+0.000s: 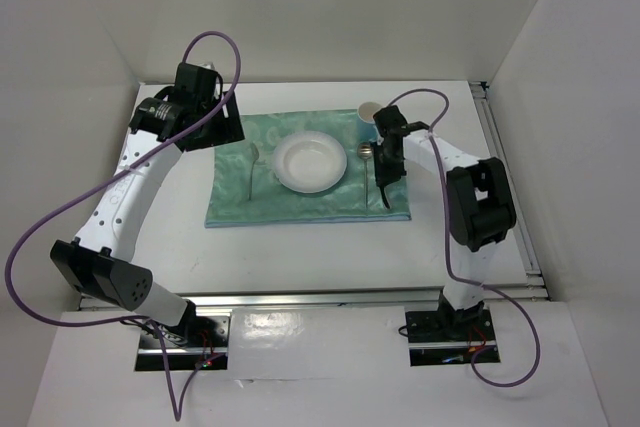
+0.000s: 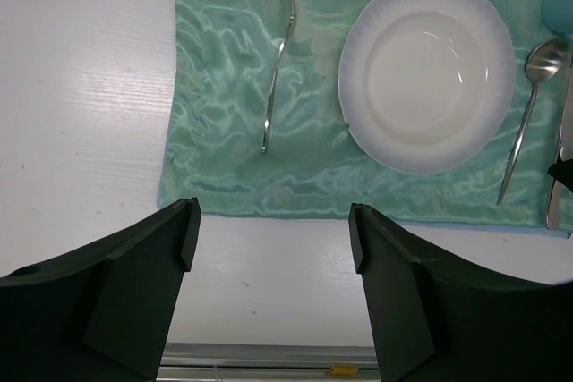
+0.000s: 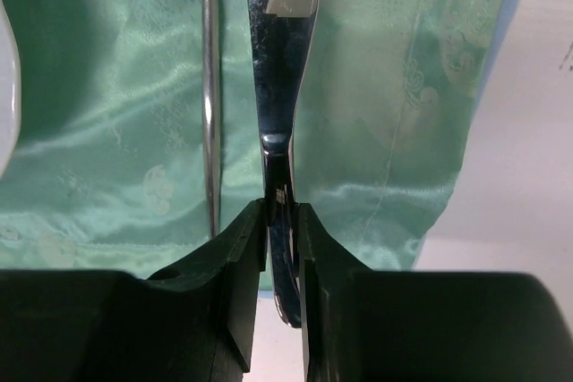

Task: Set the dinner table for one person

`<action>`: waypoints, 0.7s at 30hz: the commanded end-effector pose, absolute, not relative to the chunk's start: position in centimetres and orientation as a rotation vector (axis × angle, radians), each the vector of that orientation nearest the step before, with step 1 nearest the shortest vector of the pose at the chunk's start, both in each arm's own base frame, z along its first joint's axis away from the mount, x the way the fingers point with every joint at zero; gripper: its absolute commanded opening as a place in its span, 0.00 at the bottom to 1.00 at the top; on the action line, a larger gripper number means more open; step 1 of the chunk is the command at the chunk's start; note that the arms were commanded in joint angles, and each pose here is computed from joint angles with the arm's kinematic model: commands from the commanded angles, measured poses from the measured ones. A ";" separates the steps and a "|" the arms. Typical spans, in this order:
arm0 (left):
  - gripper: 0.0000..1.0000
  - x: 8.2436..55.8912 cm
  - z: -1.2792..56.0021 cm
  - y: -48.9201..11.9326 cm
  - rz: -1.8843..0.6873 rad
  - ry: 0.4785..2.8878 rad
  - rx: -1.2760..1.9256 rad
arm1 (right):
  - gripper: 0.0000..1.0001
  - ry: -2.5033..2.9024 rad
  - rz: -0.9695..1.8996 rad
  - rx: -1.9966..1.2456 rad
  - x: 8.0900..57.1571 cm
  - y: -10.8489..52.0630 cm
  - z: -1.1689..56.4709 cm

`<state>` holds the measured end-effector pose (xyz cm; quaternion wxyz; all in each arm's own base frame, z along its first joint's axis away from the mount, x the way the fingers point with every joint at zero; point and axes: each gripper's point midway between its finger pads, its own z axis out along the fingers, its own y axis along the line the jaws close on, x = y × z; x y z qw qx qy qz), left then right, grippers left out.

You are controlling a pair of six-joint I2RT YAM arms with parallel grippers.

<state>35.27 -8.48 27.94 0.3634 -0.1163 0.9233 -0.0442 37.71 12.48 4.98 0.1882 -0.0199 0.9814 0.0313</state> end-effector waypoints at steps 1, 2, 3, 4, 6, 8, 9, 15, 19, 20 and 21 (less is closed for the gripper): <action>0.85 36.2 28.8 -8.4 -0.110 2.339 -0.319 | 0.00 2.724 0.137 -0.035 40.0 13.0 5.9; 0.85 36.2 28.8 -8.4 -0.110 2.339 -0.319 | 0.00 2.732 0.134 -0.035 40.1 13.0 5.8; 0.85 36.2 28.8 -8.4 -0.110 2.339 -0.319 | 0.00 2.739 0.117 -0.032 40.1 12.8 5.4; 0.85 36.2 28.8 -8.4 -0.110 2.339 -0.319 | 0.00 2.749 0.110 -0.018 40.4 12.4 4.9; 0.85 36.2 28.8 -8.3 -0.105 2.341 -0.308 | 0.00 2.767 0.104 -0.018 40.4 12.4 4.4; 0.85 36.2 28.8 -8.1 -0.093 2.337 -0.313 | 0.00 2.788 0.098 -0.006 40.0 12.4 4.0; 0.85 36.2 28.8 -8.1 -0.093 2.337 -0.313 | 0.00 2.788 0.098 -0.006 40.0 12.4 4.0; 0.85 36.4 29.5 -8.2 -0.101 2.320 -0.314 | 0.00 2.762 0.135 0.029 38.0 12.1 6.0; 0.85 36.4 29.8 -8.4 -0.116 2.314 -0.310 | 0.00 2.760 0.128 0.067 37.0 10.7 6.6; 0.85 36.4 29.8 -8.4 -0.116 2.314 -0.310 | 0.00 2.750 0.131 0.067 37.1 10.7 7.0; 0.85 36.4 29.8 -8.5 -0.128 2.317 -0.305 | 0.00 2.760 0.125 0.080 36.9 10.3 6.9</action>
